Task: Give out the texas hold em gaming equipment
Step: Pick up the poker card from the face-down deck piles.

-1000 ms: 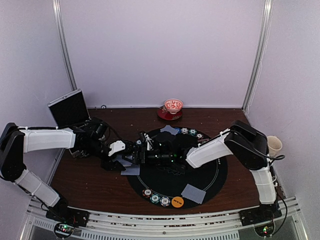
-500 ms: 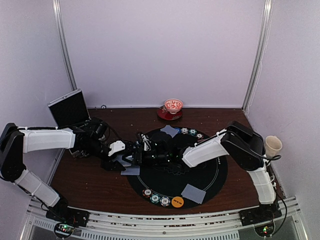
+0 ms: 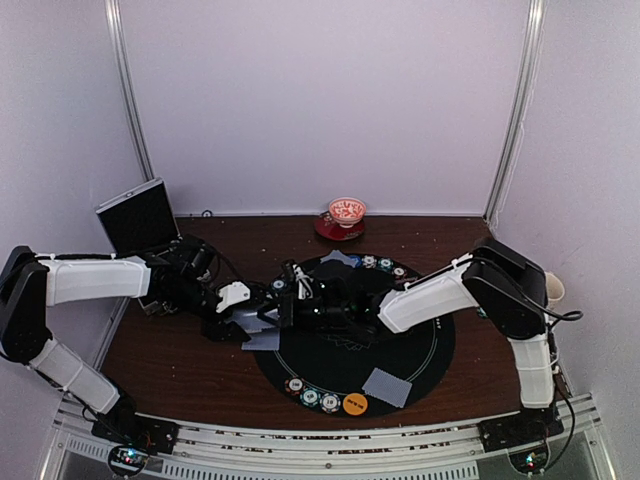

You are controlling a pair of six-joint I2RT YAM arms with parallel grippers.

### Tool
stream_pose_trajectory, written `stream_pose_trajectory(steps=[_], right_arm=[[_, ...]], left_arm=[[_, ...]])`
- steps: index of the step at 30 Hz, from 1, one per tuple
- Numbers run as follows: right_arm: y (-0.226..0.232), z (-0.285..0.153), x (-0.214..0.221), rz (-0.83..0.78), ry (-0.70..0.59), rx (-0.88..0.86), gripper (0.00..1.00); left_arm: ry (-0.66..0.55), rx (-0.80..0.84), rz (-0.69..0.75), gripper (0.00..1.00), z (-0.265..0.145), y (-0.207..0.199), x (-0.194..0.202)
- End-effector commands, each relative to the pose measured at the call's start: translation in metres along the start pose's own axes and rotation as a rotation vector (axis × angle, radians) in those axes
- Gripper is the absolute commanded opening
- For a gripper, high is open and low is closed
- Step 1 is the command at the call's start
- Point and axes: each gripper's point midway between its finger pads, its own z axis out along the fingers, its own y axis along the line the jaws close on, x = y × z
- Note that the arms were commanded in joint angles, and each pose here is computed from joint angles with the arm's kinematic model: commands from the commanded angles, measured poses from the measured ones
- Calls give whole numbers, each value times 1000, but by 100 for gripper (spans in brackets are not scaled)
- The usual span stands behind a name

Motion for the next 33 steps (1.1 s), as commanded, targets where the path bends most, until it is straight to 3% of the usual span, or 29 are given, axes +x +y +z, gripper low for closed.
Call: stream_pose_trajectory(steps=[1,5,13,21,33], right_arm=[[-13,-17,-10,-9,-37,88,16],[-3,-26,-9,-24,-41,77,0],[5,-54,-13,-37,-75,83,0],[-17,-88,-23,21,-145,95,0],[-31,-21,2,105,-30,-14,0]], left_arm=[[-41,10,25,58,-3,-2,-10],[-38,9,24,58,-2,-1,-9],[-35,1,24,58,-2,0,-8],[-40,-38,-2,58,-9,14,-4],[-75,-70,-35,58,-25,30,-3]])
